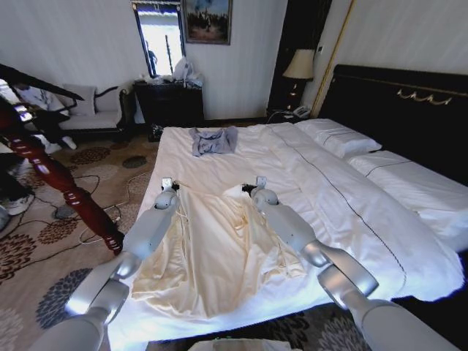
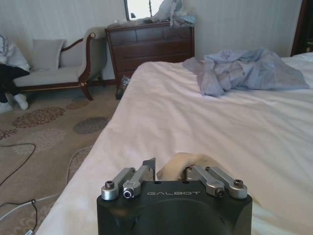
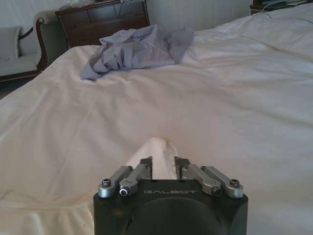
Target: Pick up the clothes from the bed and hang them on the clothes hanger.
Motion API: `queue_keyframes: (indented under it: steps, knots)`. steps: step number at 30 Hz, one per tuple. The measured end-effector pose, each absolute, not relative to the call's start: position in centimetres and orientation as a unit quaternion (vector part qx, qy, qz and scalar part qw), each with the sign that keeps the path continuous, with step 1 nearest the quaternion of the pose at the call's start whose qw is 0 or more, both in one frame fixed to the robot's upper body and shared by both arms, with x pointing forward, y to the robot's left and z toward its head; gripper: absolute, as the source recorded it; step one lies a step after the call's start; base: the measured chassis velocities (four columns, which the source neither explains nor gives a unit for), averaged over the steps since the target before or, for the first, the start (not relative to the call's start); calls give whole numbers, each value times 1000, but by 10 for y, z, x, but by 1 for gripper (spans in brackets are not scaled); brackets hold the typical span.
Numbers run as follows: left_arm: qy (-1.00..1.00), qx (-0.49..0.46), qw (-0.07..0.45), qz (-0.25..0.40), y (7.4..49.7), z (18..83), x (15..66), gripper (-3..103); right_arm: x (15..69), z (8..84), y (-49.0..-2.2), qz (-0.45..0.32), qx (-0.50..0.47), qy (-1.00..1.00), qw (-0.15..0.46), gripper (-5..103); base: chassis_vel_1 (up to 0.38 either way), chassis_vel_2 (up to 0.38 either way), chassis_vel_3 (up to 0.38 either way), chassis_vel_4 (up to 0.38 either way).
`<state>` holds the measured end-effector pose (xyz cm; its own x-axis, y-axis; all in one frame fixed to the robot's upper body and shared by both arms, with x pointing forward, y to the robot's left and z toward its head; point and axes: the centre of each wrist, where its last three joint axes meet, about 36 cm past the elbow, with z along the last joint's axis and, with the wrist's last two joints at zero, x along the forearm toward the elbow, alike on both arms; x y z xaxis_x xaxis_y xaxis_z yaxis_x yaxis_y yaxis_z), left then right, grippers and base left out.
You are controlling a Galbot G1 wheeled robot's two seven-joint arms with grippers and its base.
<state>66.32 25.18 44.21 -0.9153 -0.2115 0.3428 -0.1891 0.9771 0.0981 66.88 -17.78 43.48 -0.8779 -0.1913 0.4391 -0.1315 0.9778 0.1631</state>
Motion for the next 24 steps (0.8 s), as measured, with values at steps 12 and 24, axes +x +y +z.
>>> queue_keyframes:
  steps: [12, 24]
  knots:
    - [-979, 67, 186, -47, 268, 461, 619, 75, 623, 442, -217, -54, 76, -967, 237, 68, 0, 0, 0, 0]
    - [-999, 1, 42, 26, 286, 460, 556, 100, 561, 464, -286, -43, 62, -986, 147, 100, 0, 0, 0, 0]
